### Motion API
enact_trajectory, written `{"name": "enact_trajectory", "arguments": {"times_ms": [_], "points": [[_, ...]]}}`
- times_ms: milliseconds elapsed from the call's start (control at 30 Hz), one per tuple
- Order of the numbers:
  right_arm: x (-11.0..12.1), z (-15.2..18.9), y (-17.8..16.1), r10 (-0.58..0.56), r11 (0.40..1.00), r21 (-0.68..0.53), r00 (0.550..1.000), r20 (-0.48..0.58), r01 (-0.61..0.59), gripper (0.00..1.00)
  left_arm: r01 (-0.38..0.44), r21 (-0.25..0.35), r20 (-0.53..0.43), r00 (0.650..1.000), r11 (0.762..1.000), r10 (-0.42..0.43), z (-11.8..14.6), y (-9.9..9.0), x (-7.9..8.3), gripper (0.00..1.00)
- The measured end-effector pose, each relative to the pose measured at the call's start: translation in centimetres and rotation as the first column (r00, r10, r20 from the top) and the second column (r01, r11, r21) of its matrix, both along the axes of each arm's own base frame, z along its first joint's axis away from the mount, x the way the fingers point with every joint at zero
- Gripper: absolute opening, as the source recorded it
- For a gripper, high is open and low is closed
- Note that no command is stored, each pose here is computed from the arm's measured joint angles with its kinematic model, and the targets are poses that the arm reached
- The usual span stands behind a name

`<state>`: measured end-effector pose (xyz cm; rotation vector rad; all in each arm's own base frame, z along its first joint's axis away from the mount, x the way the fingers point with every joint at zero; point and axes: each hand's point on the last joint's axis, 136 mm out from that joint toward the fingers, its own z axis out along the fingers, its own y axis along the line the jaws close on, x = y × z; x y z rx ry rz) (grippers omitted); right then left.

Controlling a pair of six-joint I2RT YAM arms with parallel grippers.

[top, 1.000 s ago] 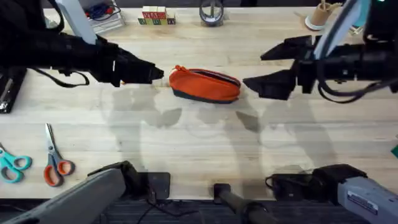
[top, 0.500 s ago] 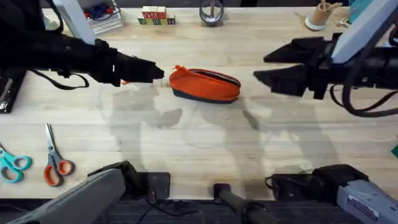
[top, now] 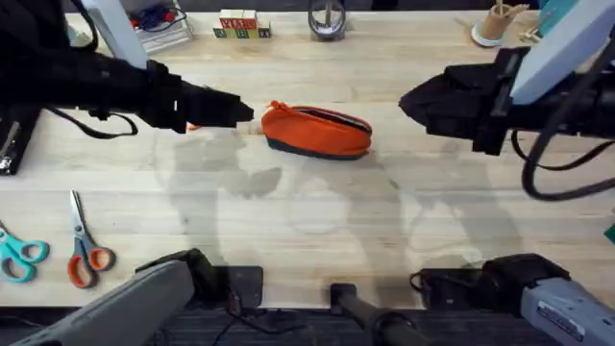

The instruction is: Unzip the bag, pick up the pens from the table one at a time and place them inside, then zip the bag closed.

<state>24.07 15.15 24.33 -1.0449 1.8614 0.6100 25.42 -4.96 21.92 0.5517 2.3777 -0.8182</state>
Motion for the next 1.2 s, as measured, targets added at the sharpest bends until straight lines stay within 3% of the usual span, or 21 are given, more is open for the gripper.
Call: {"name": "enact_trajectory", "arguments": {"times_ms": [167,533,833,1200], "points": [[0.4,-0.8,0.1,0.070,0.996,-0.068,0.995,0.068,-0.065,0.030,0.000,0.000,0.000,1.000,1.000,0.000,0.0,0.0,0.0,0.993],[3.4,-6.2,0.5,0.173,0.973,-0.157,0.985,0.006,-0.170,0.028,0.000,0.000,0.000,1.000,1.000,0.000,0.0,0.0,0.0,0.993],[5.6,-8.9,1.7,0.225,0.968,-0.113,0.974,-0.015,-0.225,0.029,0.000,0.000,0.000,1.000,1.000,0.000,0.0,0.0,0.0,0.993],[5.7,-11.8,2.2,0.249,0.964,-0.067,0.961,-0.120,-0.258,0.030,0.000,0.000,0.000,1.000,1.000,0.000,0.0,0.0,0.0,0.993]]}}
